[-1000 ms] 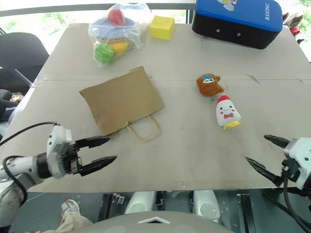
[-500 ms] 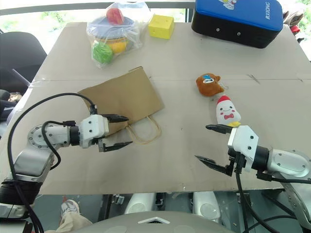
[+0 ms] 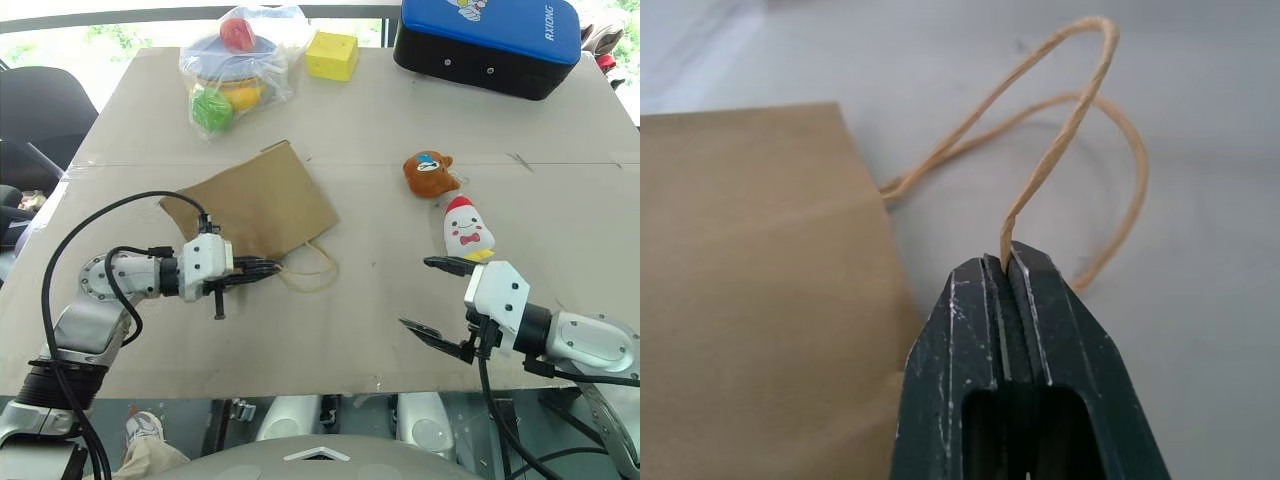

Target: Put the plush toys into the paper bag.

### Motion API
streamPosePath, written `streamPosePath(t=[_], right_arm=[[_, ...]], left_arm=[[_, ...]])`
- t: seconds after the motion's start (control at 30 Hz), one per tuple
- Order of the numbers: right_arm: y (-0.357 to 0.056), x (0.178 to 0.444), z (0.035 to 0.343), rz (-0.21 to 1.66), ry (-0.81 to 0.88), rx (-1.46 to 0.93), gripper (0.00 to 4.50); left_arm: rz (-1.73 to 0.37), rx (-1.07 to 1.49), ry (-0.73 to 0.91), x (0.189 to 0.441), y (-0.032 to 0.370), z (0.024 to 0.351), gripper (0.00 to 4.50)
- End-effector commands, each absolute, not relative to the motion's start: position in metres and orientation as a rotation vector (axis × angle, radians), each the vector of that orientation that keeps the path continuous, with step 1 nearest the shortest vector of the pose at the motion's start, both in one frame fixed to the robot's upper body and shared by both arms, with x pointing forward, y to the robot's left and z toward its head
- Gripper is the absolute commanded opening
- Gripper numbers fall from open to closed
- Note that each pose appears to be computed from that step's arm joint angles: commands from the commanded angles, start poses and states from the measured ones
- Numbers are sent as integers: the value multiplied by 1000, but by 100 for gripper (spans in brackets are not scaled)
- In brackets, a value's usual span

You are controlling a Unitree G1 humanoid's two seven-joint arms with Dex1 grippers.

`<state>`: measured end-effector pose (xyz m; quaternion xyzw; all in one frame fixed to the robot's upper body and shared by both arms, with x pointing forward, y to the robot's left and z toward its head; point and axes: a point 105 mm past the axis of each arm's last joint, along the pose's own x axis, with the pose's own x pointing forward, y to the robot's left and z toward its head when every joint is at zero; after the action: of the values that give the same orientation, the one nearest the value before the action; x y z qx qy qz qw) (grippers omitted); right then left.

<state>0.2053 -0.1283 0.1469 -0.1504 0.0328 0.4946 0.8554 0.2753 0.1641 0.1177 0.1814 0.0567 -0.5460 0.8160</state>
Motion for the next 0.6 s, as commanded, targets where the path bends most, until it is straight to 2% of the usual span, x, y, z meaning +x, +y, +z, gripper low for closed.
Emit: streamPosePath(t=[0.03, 0.07, 0.1, 0.2, 0.27, 0.4, 0.6], right_arm=[[-118, 211, 154, 1017, 43, -290, 450], [-114, 220, 153, 992, 72, -226, 450], [-110, 227, 152, 977, 97, -183, 395], [-92, 248, 159, 959, 70, -149, 274], [-73, 268, 168, 962, 34, -132, 169], [-43, 289, 162, 1020, 39, -203, 5], [-3, 308, 130, 1155, 90, -267, 5]], left_arm=[[-1138, 160, 57, 279, 154, 153, 2], [-1136, 66, 39, 280, 150, 162, 2], [-1137, 2, 31, 280, 147, 169, 0], [-1152, -154, 24, 277, 138, 182, 0], [-1155, -226, 24, 278, 133, 183, 0], [-1132, -384, -21, 283, 128, 192, 0], [-1141, -479, -75, 279, 121, 206, 0]])
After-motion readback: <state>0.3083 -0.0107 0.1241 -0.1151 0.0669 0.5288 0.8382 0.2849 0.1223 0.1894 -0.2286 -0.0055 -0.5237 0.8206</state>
